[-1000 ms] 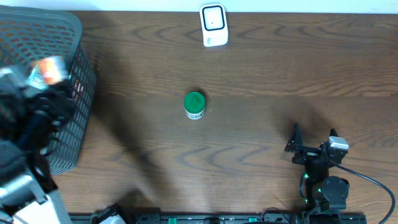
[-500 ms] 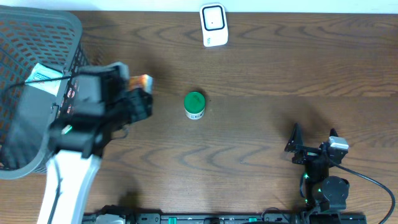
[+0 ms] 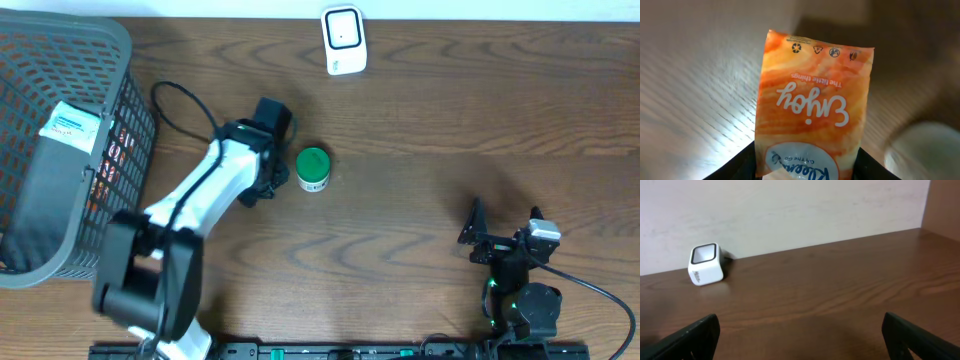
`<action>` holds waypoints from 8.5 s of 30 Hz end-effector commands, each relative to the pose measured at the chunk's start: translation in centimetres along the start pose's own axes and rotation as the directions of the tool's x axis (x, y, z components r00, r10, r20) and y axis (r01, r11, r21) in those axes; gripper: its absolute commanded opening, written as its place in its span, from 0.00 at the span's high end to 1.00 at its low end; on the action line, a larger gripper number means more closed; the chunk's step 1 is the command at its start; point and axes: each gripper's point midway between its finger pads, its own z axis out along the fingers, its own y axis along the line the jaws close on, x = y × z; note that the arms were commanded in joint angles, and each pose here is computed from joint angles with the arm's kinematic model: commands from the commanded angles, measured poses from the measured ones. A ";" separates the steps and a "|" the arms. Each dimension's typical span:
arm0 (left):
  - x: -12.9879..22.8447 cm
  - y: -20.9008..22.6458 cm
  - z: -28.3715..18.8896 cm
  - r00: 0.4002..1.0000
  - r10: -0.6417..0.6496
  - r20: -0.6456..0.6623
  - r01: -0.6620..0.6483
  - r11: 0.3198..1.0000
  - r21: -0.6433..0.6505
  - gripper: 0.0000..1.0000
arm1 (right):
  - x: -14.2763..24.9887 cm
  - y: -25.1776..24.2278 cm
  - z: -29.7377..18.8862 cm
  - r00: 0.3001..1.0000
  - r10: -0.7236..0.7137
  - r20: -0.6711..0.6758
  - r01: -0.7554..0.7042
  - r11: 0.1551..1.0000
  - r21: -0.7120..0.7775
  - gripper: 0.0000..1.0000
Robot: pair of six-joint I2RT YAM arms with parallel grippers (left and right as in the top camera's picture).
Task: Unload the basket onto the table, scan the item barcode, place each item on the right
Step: 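Carry the orange packet past the scanner and place it left of the jar, then return the left gripper to the basket and grasp the red TOP bar, then carry the red bar and place it right of the jar, then reach the left gripper into the basket toward the mint-green wipes pack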
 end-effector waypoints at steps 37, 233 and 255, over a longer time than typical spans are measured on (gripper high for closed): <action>-20.6 18.0 -28.6 0.661 -0.327 0.675 0.089 0.928 0.362 0.02 | 0.0 -0.4 0.0 1.000 -0.010 0.003 0.010 1.000 0.018 0.01; -21.4 19.9 -29.0 0.656 -0.218 0.723 0.129 0.976 0.177 0.02 | 0.0 -0.3 0.0 1.000 -0.010 0.003 0.010 1.000 0.018 0.01; -29.2 20.9 -7.4 0.780 -0.483 0.398 0.470 0.872 0.138 0.02 | 0.0 -0.3 0.0 1.000 -0.010 0.003 0.010 1.000 0.018 0.01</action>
